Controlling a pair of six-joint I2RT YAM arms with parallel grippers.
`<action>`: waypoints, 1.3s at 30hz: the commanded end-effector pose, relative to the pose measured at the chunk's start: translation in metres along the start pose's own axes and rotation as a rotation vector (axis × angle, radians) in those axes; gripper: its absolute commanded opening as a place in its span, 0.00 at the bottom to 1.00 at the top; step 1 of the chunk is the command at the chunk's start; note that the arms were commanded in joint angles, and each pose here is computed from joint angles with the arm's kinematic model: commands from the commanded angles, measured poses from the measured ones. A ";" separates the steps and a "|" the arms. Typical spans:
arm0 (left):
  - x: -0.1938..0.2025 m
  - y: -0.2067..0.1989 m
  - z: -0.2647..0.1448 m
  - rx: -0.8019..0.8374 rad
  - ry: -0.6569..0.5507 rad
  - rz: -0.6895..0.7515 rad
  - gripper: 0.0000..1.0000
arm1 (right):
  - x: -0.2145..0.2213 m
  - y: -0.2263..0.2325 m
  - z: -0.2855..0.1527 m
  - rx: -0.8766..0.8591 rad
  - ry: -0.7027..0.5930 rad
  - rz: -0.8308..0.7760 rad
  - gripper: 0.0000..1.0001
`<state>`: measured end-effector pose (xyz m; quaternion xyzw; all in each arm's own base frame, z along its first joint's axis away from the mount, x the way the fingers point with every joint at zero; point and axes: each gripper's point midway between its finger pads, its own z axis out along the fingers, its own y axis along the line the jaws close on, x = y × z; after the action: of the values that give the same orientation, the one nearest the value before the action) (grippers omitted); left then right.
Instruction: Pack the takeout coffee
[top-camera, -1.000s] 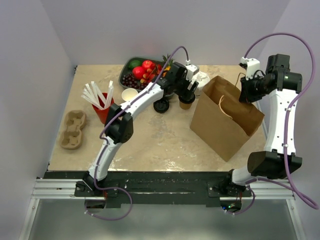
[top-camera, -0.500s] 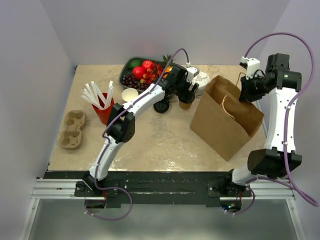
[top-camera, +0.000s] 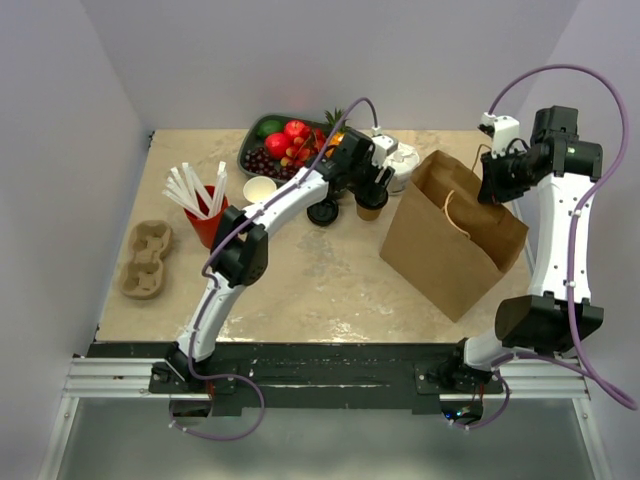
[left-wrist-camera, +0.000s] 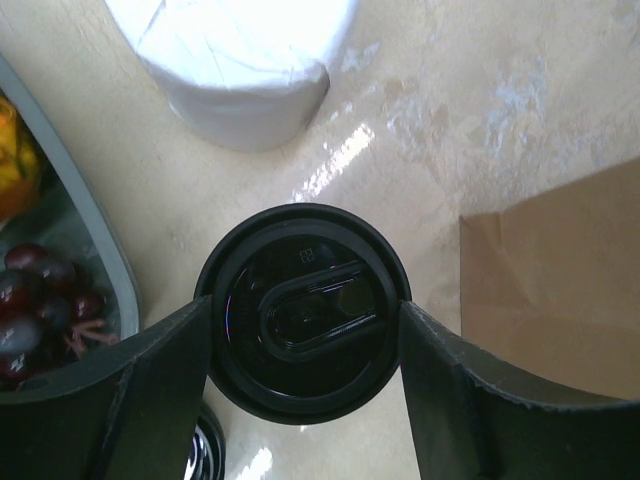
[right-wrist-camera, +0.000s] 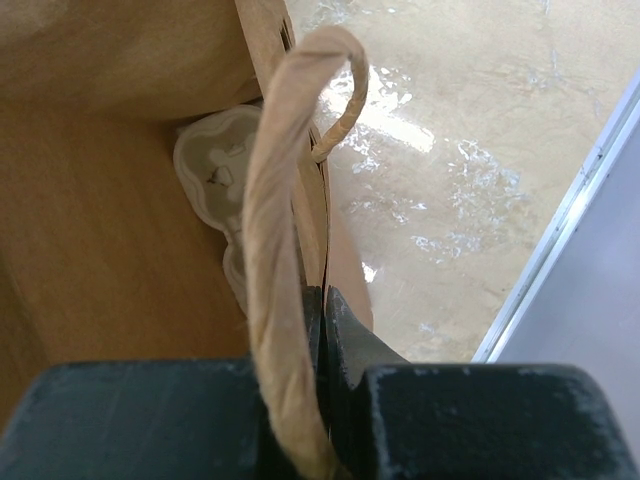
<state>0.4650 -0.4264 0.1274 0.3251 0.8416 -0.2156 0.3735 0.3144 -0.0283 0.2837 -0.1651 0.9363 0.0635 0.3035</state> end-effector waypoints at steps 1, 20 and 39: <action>-0.028 -0.010 -0.049 0.020 -0.047 0.058 0.47 | 0.002 0.007 -0.004 -0.035 0.014 0.014 0.00; 0.061 -0.070 -0.194 0.312 -0.028 0.261 0.30 | -0.013 0.016 -0.015 -0.062 -0.057 -0.010 0.00; 0.123 -0.070 -0.180 0.302 -0.032 0.278 0.55 | -0.011 0.021 -0.022 -0.066 -0.075 -0.014 0.00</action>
<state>0.2589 -0.3101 0.1308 0.4891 0.7630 -0.2846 0.3124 0.3174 -0.0164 0.2938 -0.1756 0.9260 0.0927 0.3211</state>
